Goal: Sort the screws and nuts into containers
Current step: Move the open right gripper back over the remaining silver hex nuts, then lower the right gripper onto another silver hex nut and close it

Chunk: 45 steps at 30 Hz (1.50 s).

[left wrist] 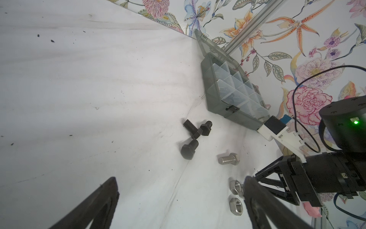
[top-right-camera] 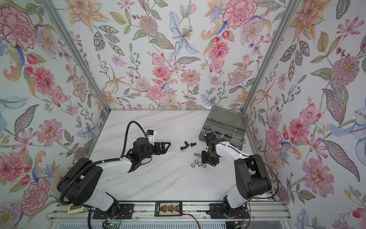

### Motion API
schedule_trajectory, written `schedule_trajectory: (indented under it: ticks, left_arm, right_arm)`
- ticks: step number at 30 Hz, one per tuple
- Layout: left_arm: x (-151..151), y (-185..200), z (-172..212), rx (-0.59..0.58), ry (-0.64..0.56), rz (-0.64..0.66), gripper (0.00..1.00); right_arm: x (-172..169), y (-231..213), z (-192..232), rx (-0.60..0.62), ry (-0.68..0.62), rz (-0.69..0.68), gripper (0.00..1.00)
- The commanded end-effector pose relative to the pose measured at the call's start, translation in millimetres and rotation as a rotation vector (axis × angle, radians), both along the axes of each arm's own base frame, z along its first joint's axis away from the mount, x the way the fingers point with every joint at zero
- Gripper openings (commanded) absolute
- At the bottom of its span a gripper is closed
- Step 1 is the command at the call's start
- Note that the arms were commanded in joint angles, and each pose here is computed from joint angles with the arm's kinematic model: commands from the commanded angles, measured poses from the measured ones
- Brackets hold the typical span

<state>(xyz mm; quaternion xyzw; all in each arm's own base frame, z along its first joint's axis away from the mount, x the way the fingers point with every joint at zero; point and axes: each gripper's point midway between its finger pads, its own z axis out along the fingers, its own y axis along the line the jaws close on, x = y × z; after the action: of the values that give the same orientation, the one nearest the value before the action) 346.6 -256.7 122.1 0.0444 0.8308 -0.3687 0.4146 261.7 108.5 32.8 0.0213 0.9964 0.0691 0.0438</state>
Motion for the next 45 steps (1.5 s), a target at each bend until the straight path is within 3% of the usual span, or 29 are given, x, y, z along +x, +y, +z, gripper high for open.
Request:
schedule_trajectory:
  ticks: [1,24,45]
  left_arm:
    - [-0.1,3.7,-7.6,0.007,0.029,0.008,1.0]
    - [0.9,3.5,-9.9,0.019,0.036,0.007,0.99]
    - [-0.7,5.7,-12.3,0.019,0.037,0.014,0.99]
  right_arm:
    - [-11.1,-4.4,-0.9,-0.045,0.022,-0.005,0.48]
    - [-27.8,-0.3,-18.1,-0.129,0.063,0.05,0.44]
    - [-13.0,3.0,-23.5,-0.15,0.026,0.052,0.42]
